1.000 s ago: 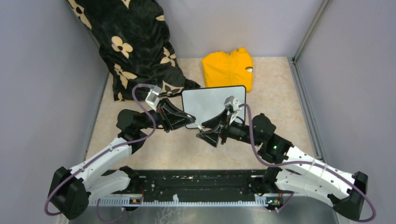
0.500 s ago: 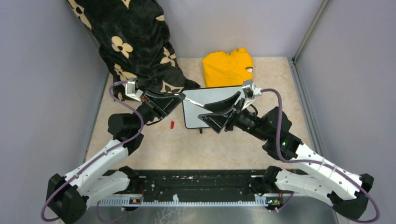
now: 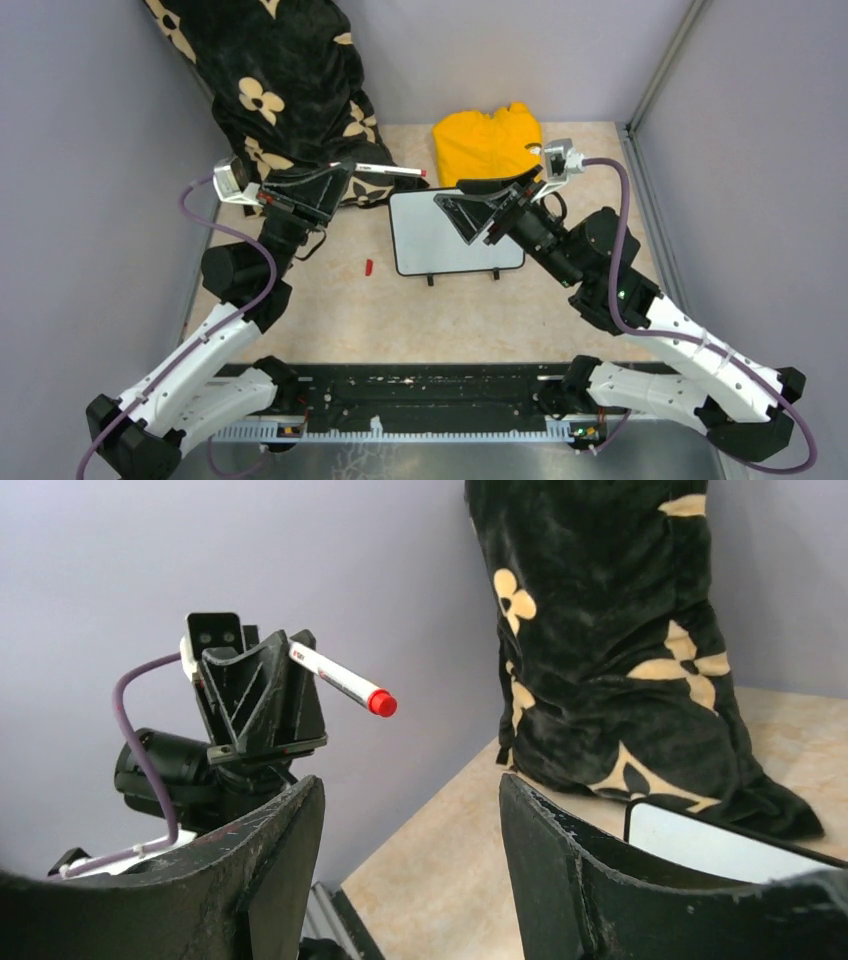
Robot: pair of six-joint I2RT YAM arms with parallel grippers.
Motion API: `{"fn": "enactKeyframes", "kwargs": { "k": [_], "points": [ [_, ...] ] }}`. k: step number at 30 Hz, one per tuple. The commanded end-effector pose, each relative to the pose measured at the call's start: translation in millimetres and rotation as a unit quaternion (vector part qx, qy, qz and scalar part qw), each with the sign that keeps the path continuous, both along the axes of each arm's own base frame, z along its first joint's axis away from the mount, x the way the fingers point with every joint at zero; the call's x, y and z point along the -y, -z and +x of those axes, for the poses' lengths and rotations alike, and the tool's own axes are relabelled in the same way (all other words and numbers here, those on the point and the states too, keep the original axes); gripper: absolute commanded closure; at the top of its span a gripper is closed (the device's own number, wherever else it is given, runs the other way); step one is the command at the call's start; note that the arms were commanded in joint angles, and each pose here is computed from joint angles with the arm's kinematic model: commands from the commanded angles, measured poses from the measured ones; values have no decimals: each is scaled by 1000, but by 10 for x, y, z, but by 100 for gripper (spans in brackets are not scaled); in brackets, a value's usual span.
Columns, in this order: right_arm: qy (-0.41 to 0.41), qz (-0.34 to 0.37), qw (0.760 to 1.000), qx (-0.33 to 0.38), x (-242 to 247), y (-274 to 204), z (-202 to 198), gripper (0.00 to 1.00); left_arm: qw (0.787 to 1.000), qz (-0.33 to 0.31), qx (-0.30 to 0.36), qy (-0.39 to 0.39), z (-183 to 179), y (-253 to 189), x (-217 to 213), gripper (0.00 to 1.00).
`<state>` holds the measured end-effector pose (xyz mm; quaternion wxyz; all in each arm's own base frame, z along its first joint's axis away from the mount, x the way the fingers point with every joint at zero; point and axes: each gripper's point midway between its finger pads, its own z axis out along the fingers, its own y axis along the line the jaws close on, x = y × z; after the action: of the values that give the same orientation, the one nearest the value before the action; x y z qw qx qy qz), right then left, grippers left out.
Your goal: Write a sentence on the whiteboard
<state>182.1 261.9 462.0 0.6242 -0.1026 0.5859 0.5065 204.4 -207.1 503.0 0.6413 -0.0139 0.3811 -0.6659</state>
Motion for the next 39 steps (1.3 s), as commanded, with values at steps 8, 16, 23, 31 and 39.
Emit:
{"fn": "enactKeyframes", "kwargs": {
  "k": [8, 16, 23, 31, 39],
  "points": [
    [-52, 28, 994, 89, -110, -809, -79, 34, 998, -56, 4, 36, 173, -273, 124, 100],
    [-93, 79, 990, 65, 51, -659, 118, 35, 997, -72, 5, 31, 224, -262, 109, 100],
    [-134, 103, 984, 62, 13, -552, 115, 36, 997, -69, 5, 35, 237, -215, 140, 100],
    [-218, 146, 962, 73, -170, -547, 76, 42, 998, -62, -4, 31, 226, -103, 123, 100],
    [-255, 179, 949, 50, -354, -528, 266, 46, 998, -63, -18, 23, 235, -36, 82, 100]
  ]
}}
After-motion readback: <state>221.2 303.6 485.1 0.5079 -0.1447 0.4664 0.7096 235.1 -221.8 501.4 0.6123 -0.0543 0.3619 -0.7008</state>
